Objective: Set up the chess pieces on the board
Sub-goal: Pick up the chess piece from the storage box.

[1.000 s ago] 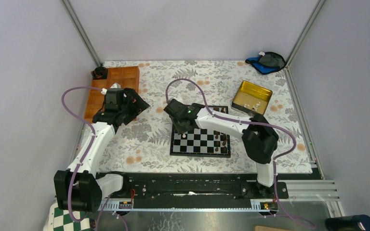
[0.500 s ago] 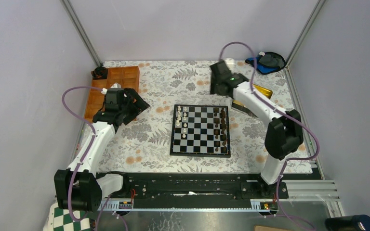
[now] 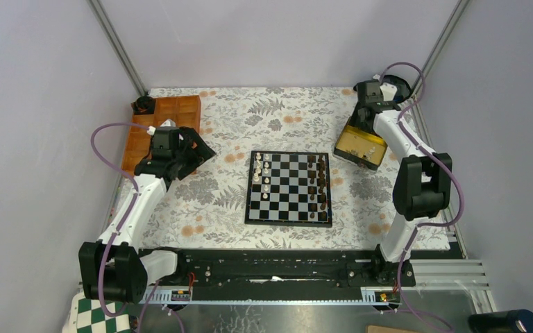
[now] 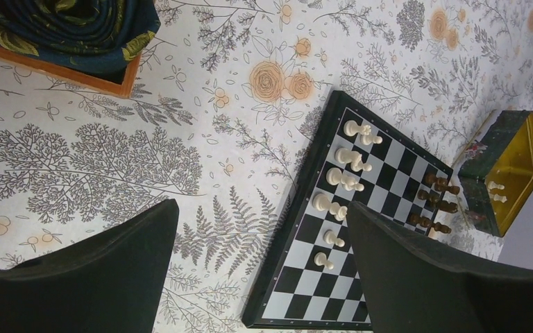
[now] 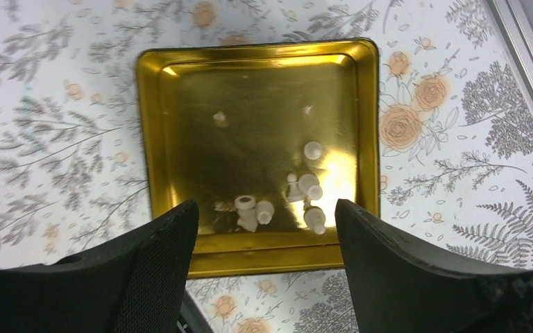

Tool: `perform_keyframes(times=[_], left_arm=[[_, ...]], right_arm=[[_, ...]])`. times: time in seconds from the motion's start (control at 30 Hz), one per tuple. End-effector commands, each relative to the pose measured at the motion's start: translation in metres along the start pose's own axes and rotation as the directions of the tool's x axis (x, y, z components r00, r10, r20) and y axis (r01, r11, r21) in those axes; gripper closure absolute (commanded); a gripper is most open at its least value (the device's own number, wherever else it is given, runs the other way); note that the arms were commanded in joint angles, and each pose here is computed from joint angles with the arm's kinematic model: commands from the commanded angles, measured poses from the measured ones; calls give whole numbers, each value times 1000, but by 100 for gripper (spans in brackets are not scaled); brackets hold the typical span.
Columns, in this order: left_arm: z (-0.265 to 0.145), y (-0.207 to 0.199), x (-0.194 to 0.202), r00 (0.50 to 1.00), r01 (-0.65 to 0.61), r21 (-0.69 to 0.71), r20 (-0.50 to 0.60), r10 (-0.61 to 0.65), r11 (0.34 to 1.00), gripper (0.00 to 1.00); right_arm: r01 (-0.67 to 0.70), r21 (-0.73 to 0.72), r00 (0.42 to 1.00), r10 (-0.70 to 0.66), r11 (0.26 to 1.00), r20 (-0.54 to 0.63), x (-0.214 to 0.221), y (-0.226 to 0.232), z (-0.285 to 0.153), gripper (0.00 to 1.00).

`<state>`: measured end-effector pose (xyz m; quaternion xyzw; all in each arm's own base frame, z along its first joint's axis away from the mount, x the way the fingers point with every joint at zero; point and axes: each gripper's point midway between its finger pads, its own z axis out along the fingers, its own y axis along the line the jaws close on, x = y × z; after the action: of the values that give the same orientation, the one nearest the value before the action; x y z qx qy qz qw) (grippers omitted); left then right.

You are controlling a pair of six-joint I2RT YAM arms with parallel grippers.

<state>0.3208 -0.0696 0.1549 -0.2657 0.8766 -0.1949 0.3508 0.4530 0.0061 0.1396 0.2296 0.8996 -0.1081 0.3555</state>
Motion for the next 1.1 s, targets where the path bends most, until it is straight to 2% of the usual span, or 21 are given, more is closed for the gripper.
perform_keyframes(times=[0.0,0.4,1.07], left_arm=[[-2,-5,-12,999,-36,-1,38,36,999,1],[0,-3,-10,999,-32,-8,29,32,999,1],[2,-1,-8,1000,-20,-15,21,20,1000,1]], right_arm=[[-49,47,999,50,998,-21,7,-13,18,21],[-75,86,989,86,993,-124,42,-33,45,24],[-88,95,978,104,992,-183,66,-43,62,43]])
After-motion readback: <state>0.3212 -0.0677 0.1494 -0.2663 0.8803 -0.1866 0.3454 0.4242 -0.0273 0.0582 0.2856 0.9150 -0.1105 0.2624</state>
